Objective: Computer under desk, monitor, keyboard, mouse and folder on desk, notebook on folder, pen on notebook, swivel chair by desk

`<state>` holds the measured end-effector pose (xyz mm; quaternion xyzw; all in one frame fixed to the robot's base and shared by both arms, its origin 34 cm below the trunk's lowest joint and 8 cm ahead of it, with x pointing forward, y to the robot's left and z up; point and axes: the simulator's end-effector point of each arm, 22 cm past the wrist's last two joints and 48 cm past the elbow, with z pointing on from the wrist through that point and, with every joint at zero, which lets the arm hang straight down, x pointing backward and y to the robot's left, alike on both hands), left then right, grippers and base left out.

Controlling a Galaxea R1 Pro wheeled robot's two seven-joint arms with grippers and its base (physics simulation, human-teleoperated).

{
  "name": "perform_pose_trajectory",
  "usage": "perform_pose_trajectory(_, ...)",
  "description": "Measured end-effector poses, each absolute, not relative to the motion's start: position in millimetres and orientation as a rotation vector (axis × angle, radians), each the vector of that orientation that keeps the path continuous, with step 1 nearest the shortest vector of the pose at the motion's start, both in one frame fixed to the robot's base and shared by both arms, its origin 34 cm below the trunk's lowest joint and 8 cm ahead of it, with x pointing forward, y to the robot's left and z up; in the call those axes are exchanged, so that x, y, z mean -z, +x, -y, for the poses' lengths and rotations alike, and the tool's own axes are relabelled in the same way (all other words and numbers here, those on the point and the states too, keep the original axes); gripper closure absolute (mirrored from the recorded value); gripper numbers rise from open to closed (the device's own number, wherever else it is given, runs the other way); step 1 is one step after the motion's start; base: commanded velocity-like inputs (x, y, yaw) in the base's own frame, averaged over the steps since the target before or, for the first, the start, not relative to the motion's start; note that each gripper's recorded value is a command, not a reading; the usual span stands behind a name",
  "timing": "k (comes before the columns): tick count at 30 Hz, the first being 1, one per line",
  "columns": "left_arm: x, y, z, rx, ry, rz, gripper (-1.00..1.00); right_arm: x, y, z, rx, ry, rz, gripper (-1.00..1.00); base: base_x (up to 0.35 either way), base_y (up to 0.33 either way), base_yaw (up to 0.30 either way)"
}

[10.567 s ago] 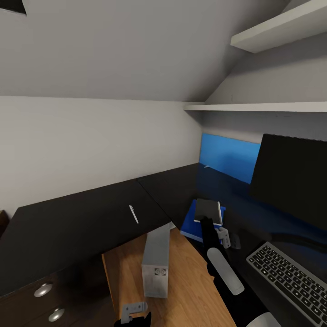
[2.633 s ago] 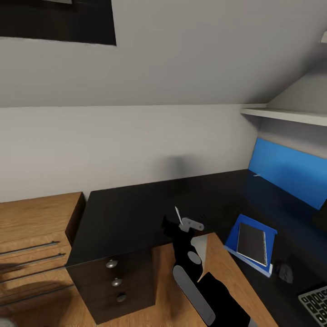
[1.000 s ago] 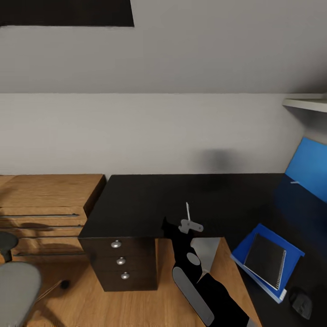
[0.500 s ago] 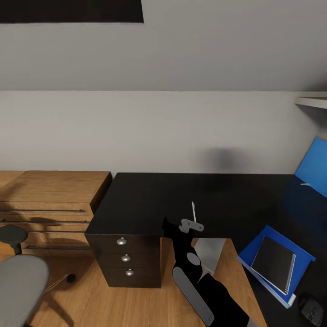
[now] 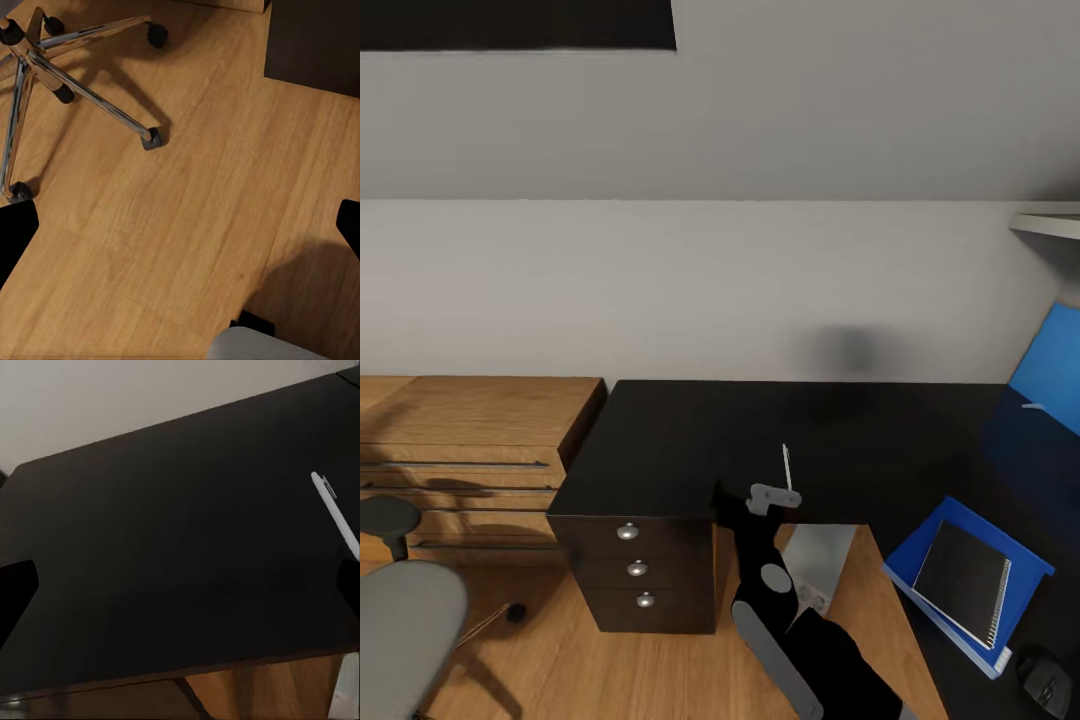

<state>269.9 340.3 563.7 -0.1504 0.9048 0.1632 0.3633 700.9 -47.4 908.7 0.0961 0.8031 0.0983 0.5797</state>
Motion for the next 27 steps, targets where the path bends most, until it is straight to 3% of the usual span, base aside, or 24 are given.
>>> perform_pose_trajectory(7, -563.7, 270.2, -339.6, -0.418, -0.385, -2.328, -1.00, -884.4, 714.4, 47.9, -0.127, 0.123, -1.970, -1.00, 0.000, 0.000, 0.000)
perform_pose_trajectory(17, -564.1, 270.0, -340.8, -0.422, -0.389, -2.326, -1.00, -826.7, 822.8, 162.4, 0.172, 0.051, -2.214, -1.00, 0.011, 0.000, 0.000)
perform_pose_trajectory(27, -564.2, 269.7, -341.0, -0.423, -0.390, -2.326, -1.00, -798.7, 817.3, 183.9, 0.116, 0.134, -2.304, -1.00, 0.277, 0.000, 0.000)
